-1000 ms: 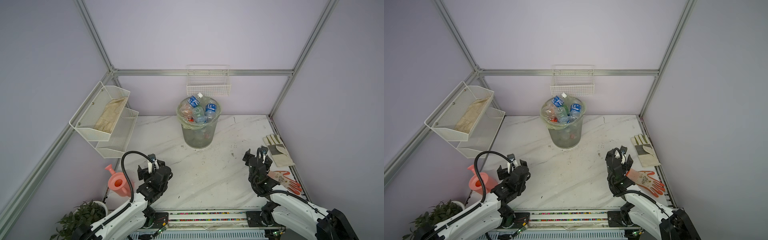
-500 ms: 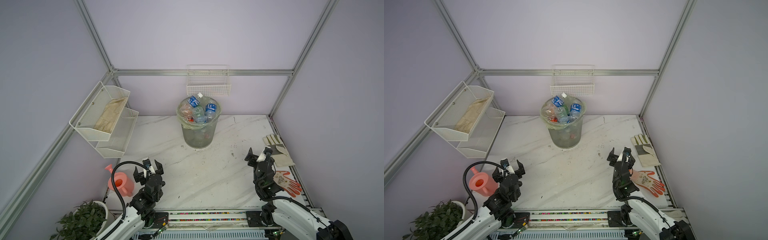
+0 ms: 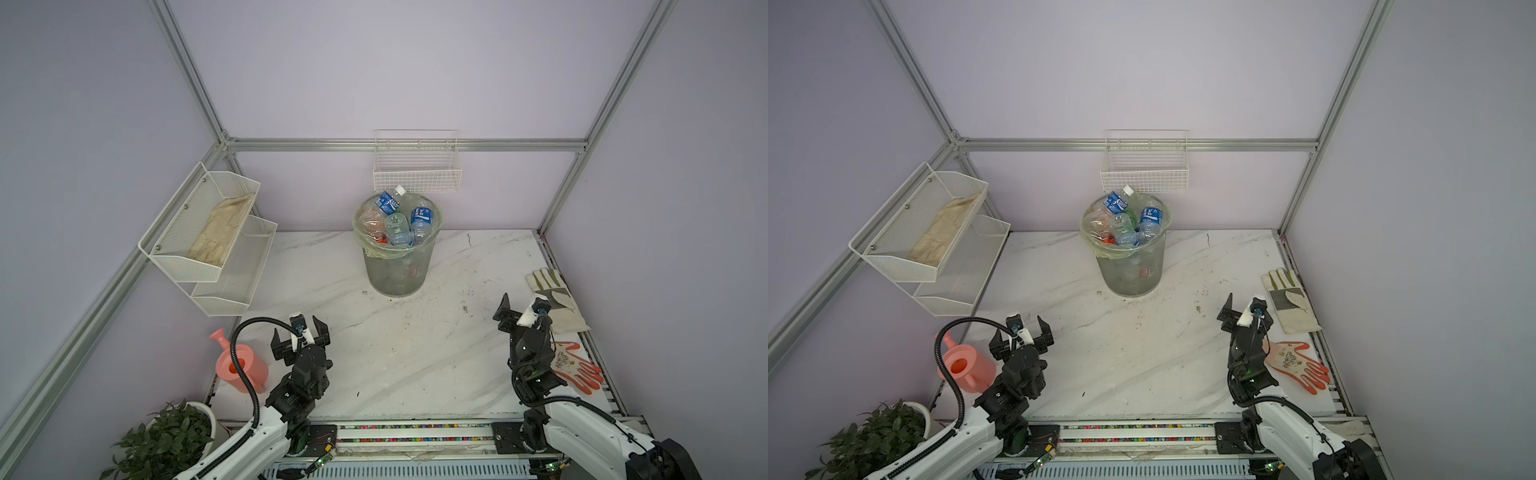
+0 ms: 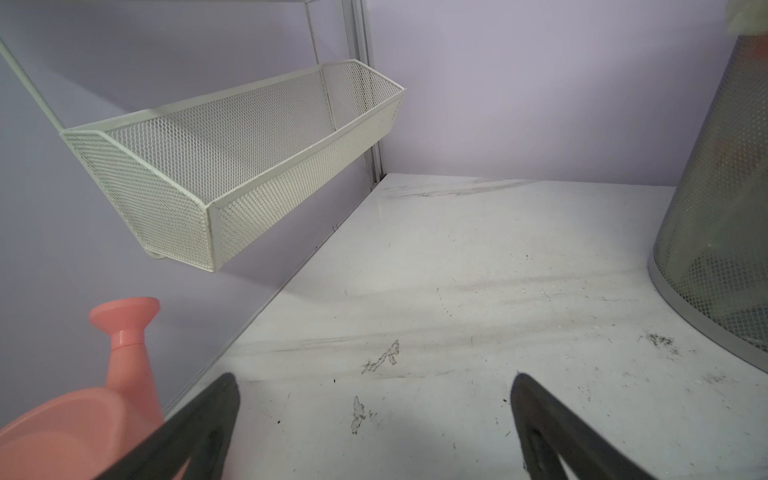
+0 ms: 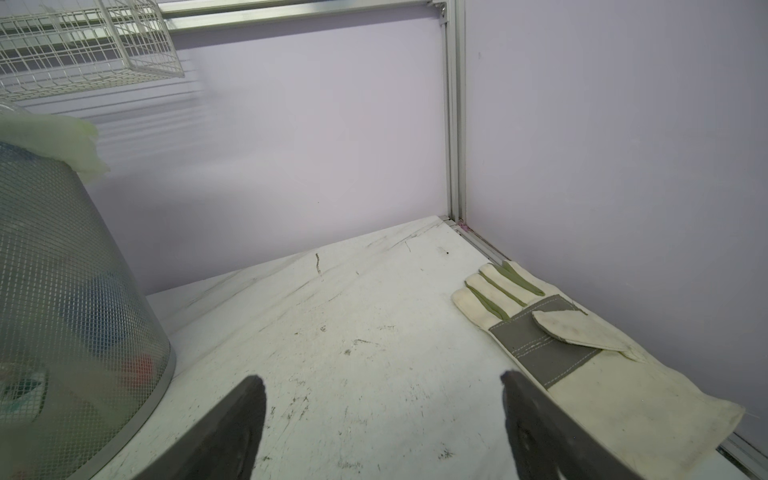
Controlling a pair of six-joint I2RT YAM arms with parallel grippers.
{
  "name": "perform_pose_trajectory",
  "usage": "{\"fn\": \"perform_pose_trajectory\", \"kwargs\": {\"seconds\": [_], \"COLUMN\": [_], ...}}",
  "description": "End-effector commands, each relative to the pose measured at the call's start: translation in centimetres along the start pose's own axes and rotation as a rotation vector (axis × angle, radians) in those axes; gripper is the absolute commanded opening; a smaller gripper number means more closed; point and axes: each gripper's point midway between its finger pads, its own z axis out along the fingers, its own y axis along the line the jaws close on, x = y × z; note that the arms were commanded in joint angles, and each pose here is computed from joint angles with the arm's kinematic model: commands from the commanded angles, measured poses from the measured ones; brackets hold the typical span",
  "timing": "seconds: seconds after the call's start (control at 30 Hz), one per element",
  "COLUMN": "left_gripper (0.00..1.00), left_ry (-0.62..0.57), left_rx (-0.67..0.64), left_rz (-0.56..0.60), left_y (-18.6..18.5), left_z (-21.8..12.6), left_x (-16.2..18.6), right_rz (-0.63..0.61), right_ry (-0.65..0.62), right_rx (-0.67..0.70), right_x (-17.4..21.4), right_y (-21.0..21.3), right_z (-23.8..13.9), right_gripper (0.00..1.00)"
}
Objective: Throw the plastic bottles in the bin
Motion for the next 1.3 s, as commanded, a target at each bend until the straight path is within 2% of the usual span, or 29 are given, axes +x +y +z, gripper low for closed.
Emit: {"fn": "perform_pose_trajectory", "kwargs": {"seconds": [0.0, 0.07, 0.2, 0.7, 1.27], "left_gripper": [1.00, 1.00, 1.00, 1.00, 1.00], "left_ry": [-0.027, -0.022, -0.063, -0.070, -0.097], "left_rx": [0.001, 0.008, 0.013, 0.012, -0.018], "left_rz": [-0.020, -0.014, -0.035, -0.040, -0.035], "left_y": [-0.1, -0.4, -0.4, -1.2, -1.9], "left_z": [0.3, 0.4, 0.4, 1.7, 3.9], "left_x": [-0.1, -0.1, -0.5, -0.7, -1.0], "right_rz": [0.017, 0.031, 0.064, 0.138, 0.224], "right_ry": [-0.057, -0.071, -0.097, -0.161, -0.189], "right_rx": [-0.019, -0.020, -0.005, 0.043, 0.155], "right_x": [-1.2, -1.4, -1.6, -1.6, -0.5], "right_y": [0.1, 0.0, -0.7, -2.6, -5.4], "right_z": [-0.2, -0.3, -0.5, 0.0, 2.6], "right_gripper": [0.91, 0.97, 0.97, 0.97, 0.97]}}
